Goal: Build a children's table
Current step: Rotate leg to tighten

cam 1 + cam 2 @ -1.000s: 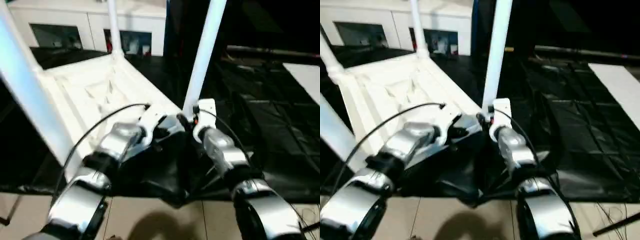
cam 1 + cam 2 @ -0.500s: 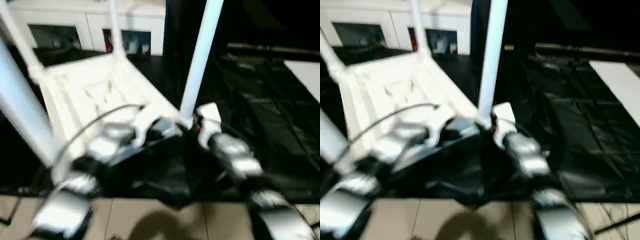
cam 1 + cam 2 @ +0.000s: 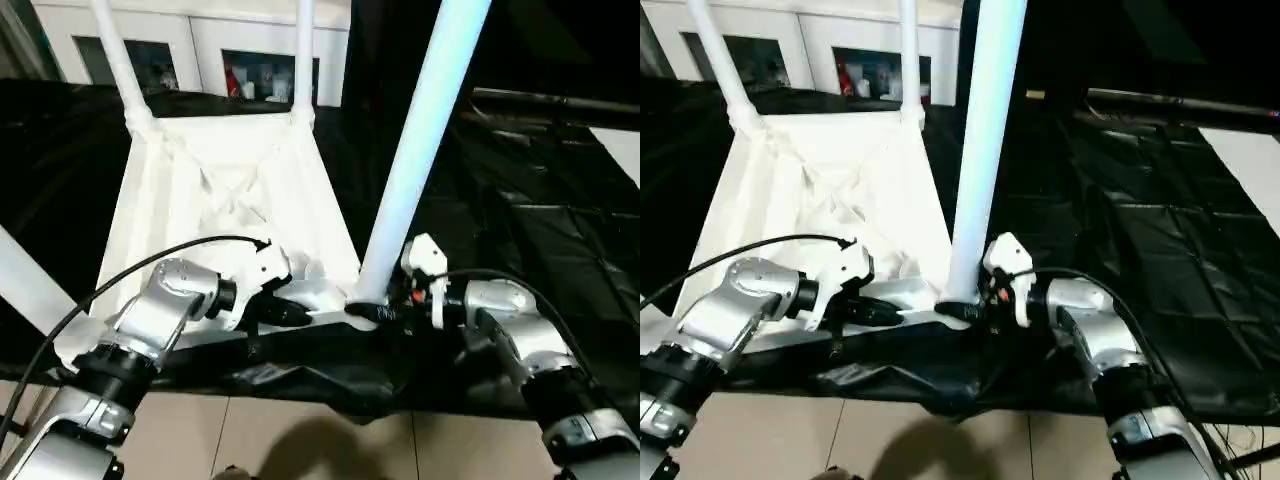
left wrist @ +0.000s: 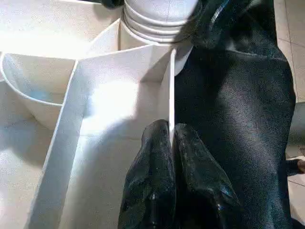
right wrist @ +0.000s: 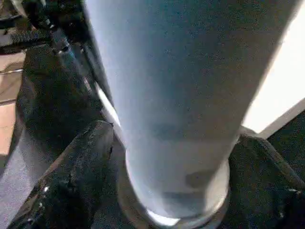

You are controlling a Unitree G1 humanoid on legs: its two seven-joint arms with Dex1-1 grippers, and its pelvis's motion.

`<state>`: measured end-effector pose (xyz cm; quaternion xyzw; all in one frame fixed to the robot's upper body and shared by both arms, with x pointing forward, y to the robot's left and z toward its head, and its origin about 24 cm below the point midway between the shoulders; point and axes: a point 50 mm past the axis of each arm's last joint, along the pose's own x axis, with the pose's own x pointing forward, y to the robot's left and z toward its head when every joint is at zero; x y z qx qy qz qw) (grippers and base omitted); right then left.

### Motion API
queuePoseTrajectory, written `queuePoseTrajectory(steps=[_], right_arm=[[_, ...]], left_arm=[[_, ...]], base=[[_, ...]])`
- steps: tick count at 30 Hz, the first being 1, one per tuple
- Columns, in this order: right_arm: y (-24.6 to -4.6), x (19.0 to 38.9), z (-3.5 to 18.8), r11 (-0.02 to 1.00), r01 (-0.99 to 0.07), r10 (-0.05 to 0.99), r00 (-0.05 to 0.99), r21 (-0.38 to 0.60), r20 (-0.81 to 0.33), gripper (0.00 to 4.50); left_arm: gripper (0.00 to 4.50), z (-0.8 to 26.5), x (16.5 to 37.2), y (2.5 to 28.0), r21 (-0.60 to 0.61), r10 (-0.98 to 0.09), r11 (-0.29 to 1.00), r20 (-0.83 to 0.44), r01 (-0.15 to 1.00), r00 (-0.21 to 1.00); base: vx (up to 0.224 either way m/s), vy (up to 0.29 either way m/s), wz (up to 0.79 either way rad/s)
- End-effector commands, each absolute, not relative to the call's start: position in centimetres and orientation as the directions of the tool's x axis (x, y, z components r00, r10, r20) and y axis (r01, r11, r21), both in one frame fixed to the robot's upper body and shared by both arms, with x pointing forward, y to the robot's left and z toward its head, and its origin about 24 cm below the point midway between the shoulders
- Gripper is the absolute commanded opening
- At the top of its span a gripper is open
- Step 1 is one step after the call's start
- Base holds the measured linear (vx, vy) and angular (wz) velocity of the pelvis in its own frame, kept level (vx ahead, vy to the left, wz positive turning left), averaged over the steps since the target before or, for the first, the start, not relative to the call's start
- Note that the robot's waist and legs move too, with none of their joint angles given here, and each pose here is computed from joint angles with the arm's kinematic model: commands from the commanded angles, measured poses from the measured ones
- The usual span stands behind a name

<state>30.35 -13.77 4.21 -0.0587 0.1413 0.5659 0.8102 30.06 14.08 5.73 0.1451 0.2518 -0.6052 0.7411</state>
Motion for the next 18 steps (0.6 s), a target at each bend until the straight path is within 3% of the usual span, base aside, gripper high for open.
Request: queuePoseTrajectory(steps=[1,9,13,14,16,17,18], right_arm=[[-13.8,30.2,4.2,0.332,-0.941,0.902,0.297,0.064,-0.313,3.38],[-13.7,30.4,4.4,0.337,-0.938,0.903,0.299,0.076,-0.309,2.72],[-13.6,30.4,4.4,0.340,-0.936,0.907,0.301,0.090,-0.293,2.67],[-13.6,30.5,4.3,0.362,-0.927,0.904,0.324,0.097,-0.279,2.65],[-13.5,31.5,3.4,0.525,-0.845,0.832,0.482,0.106,-0.277,2.65],[-13.5,31.5,3.4,0.525,-0.845,0.832,0.482,0.106,-0.277,2.65],[-13.4,32.3,2.6,0.649,-0.754,0.743,0.599,0.101,-0.300,2.65]], left_arm=[[0.00,6.3,29.8,13.2,-0.102,-0.859,0.174,-0.503,0.979,0.100],[0.00,6.6,29.8,13.3,-0.100,-0.858,0.181,-0.502,0.978,0.107],[0.00,6.5,29.8,13.4,-0.107,-0.857,0.182,-0.504,0.978,0.104],[0.00,6.4,29.7,13.4,-0.116,-0.857,0.180,-0.507,0.977,0.098],[0.00,5.9,30.3,13.3,-0.113,-0.839,0.241,-0.524,0.964,0.148],[0.00,5.9,30.3,13.3,-0.113,-0.839,0.241,-0.524,0.964,0.148],[0.00,5.5,31.2,12.9,-0.087,-0.815,0.327,-0.530,0.941,0.234]], base=[[0.000,0.000,0.00],[0.000,0.000,0.00],[0.000,0.000,0.00],[0.000,0.000,0.00],[0.000,0.000,0.00],[0.000,0.000,0.00],[0.000,0.000,0.00]])
